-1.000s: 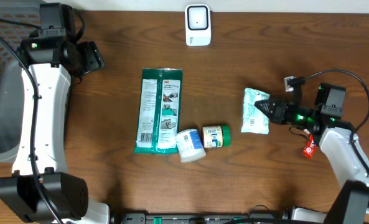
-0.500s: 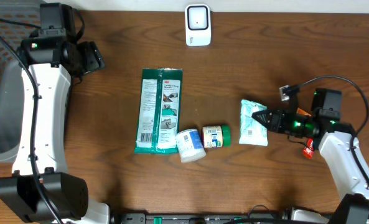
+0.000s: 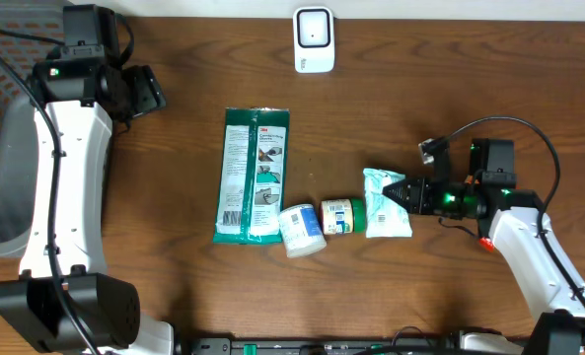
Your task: Scan the item barcode
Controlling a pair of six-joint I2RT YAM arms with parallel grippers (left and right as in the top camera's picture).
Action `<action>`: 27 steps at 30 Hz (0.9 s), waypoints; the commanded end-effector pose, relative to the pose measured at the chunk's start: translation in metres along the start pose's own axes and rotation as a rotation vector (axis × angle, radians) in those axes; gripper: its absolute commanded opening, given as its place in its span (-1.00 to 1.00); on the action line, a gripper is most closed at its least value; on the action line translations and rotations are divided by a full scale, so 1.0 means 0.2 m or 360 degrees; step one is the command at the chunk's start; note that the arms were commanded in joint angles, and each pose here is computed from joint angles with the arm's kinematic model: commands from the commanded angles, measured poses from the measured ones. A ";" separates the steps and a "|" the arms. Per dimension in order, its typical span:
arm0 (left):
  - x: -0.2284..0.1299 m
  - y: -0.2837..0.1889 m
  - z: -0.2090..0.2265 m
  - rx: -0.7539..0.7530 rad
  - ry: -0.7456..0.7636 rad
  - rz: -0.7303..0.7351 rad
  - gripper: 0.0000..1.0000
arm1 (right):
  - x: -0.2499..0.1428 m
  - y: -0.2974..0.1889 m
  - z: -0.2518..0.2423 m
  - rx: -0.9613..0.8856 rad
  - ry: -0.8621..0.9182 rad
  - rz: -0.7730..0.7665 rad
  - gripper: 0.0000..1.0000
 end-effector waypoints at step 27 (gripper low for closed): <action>0.02 -0.03 0.02 0.0012 -0.0002 -0.0039 0.64 | 0.07 0.05 0.49 0.0069 -0.0139 -0.0134 -0.97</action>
Point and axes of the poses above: each gripper's point midway between its finger pads, its own y axis out along the fingers, its own z axis along the line the jaws close on, x = y × z, the point moved 4 cm from there along -y, back along the fingers, and after that the axes turned 12 degrees about -y, right-handed, at the moved point
